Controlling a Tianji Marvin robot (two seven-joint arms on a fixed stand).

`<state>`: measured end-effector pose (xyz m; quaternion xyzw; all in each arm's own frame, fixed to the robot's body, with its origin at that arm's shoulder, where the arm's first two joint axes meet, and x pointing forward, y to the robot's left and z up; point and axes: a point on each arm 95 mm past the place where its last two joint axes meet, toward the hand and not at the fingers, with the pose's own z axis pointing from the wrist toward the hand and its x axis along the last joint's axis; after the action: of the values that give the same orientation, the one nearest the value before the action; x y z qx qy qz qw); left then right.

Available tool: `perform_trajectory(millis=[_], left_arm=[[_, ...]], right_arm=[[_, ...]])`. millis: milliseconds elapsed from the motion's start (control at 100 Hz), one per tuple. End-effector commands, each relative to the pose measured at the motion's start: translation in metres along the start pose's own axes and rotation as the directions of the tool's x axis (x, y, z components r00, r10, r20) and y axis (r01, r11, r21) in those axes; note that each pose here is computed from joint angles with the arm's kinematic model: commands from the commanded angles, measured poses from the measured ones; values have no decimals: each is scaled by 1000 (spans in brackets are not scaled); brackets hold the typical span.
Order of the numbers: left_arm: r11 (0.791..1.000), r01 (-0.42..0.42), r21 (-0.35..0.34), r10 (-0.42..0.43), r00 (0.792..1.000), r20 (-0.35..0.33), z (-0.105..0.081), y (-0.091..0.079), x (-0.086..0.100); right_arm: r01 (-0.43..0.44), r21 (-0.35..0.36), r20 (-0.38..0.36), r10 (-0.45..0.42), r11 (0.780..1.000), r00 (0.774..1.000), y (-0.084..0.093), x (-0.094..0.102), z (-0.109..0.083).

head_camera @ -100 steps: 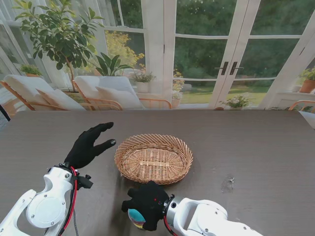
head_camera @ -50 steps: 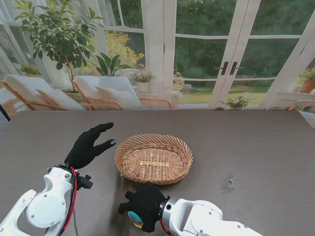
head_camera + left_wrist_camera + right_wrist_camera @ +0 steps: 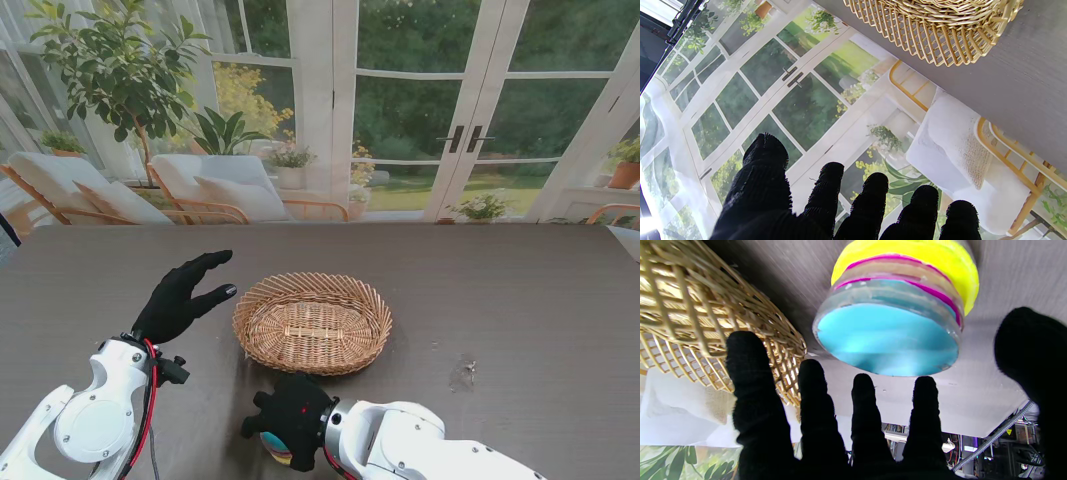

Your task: Stack culture dishes into a storage basket

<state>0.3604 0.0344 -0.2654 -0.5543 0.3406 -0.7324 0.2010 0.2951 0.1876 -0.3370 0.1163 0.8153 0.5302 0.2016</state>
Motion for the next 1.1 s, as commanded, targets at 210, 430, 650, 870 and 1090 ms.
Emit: perform_trajectory(millis=[210, 430, 650, 870, 1090], left_arm=[[1000, 6, -22, -6, 1000, 1, 0, 3, 0], [1000, 5, -20, -5, 1000, 2, 0, 3, 0], [1000, 5, -22, -5, 1000, 4, 0, 3, 0], [1000, 3, -23, -3, 1000, 4, 0, 3, 0], [1000, 2, -24, -2, 1000, 9, -1, 3, 0]], right_arm=[[14, 47, -8, -13, 999, 1000, -10, -5, 4], [16, 50, -7, -16, 999, 1000, -13, -5, 6], [35, 63, -26, -34, 997, 999, -9, -8, 5], [63, 78, -61, -59, 995, 996, -11, -12, 8], [76, 52, -92, -71, 996, 993, -14, -16, 12]])
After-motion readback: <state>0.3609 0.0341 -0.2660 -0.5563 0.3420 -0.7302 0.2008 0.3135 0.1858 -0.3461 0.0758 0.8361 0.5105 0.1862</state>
